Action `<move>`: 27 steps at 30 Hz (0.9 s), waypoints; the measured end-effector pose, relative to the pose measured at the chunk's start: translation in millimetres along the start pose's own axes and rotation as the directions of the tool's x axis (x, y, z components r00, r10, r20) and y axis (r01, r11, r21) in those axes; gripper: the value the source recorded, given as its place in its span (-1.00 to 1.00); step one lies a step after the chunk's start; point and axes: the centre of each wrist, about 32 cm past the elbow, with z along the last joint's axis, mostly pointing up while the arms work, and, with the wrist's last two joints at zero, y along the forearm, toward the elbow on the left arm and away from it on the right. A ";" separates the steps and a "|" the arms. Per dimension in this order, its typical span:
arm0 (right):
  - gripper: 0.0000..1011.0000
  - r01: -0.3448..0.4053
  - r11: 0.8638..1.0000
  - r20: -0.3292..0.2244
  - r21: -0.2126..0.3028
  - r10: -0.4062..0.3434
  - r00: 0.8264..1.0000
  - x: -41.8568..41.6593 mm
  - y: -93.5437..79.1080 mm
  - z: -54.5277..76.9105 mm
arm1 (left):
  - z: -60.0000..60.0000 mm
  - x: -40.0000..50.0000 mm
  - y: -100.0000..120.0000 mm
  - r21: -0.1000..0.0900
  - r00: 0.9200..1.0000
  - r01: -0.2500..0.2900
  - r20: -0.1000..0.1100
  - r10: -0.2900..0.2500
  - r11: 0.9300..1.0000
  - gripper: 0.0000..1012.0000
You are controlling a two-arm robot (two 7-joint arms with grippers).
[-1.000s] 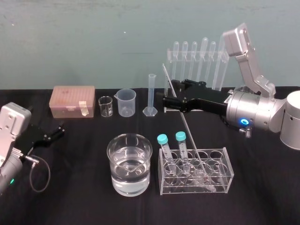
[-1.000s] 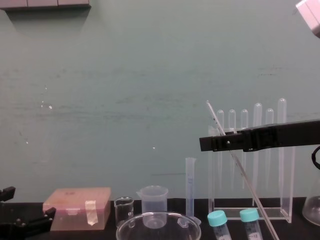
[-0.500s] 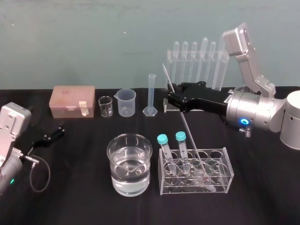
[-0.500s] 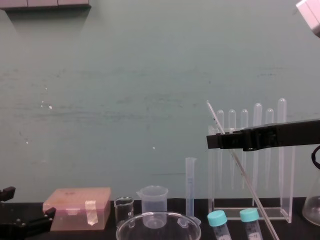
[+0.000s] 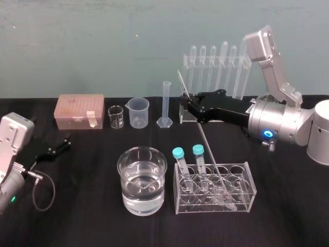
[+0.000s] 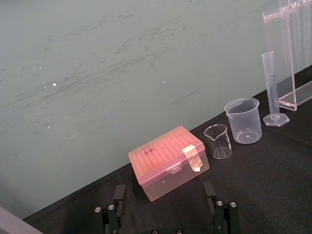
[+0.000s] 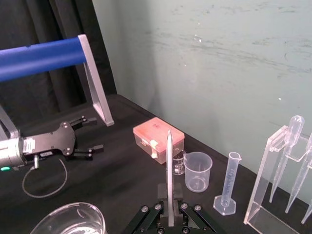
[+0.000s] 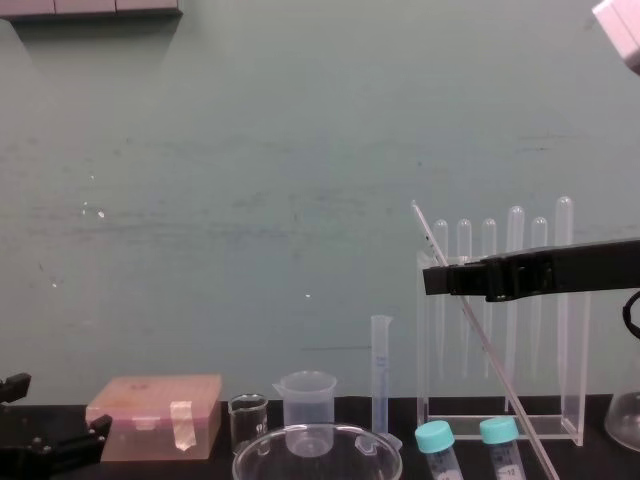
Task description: Hold the thermometer with one hand and immerse one end into the beaker, then reinsert it into the test tube rack.
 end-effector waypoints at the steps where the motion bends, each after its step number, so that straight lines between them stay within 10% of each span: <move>1: -0.89 -0.001 1.000 -0.006 0.009 0.001 1.000 -0.4 -0.5 -1.2 | 0.0 0.0 0.0 0.000 1.000 0.000 0.000 0.000 1.000 0.99; 10: -0.89 0.017 0.991 -0.005 0.131 -0.016 1.000 -1.2 -10.7 -7.2 | 0.0 0.0 0.0 0.000 1.000 0.000 0.000 0.000 1.000 0.99; 16: -0.89 0.024 0.959 0.001 0.284 -0.025 1.000 -2.7 -32.4 -20.8 | 0.0 0.0 0.0 0.000 1.000 0.000 0.000 0.000 1.000 0.99; 27: -0.89 0.024 0.919 0.003 0.394 -0.027 1.000 -4.8 -57.5 -28.4 | 0.0 0.0 0.0 0.000 1.000 0.000 0.000 0.000 1.000 0.99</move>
